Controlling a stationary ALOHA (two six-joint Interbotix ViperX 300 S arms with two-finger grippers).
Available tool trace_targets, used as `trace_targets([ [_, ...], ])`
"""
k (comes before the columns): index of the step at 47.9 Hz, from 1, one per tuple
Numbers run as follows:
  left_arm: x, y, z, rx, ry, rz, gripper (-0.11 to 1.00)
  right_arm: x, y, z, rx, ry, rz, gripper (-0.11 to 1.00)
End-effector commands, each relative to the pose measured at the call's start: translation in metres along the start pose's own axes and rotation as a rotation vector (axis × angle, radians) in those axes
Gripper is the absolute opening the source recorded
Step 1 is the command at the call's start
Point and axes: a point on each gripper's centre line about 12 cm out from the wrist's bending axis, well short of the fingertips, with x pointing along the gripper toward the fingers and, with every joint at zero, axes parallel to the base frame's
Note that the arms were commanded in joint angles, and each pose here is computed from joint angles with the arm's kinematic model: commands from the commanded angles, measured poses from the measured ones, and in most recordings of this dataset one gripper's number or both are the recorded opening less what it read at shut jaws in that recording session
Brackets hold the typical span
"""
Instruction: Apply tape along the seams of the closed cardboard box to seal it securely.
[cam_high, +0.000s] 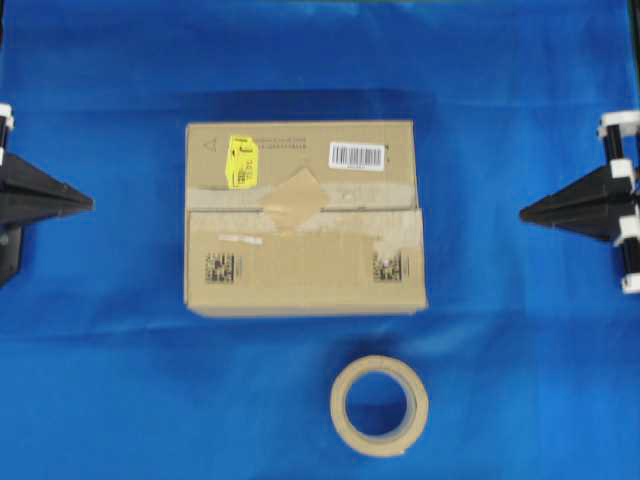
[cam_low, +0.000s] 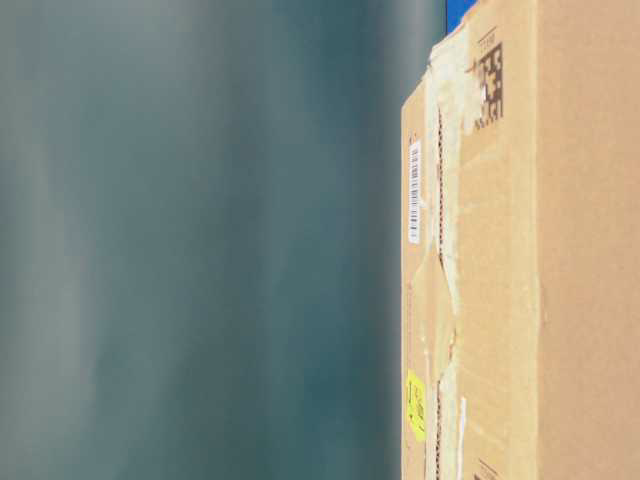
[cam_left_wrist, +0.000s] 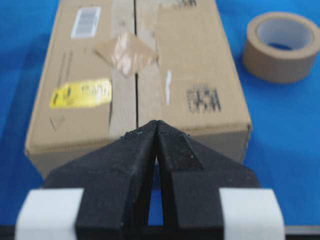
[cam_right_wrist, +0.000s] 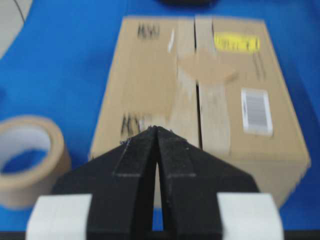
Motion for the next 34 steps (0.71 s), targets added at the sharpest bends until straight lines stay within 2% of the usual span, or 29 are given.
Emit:
trace_targets([
  [1,-0.001,0.000,-0.004,-0.011,-0.003,0.002,0.00,-0.004,-0.004,-0.012,0.006,0.001,-0.012,0.00],
  [9,0.001,-0.001,-0.022,-0.048,0.045,0.000,0.00,-0.005,-0.012,-0.041,0.023,0.062,-0.041,0.00],
  [14,0.002,-0.001,-0.025,-0.051,0.051,0.000,0.00,-0.003,-0.015,-0.052,0.028,0.099,-0.058,0.00],
  [34,0.002,-0.001,-0.025,-0.050,0.049,0.000,0.00,-0.001,-0.017,-0.051,0.030,0.095,-0.065,0.00],
])
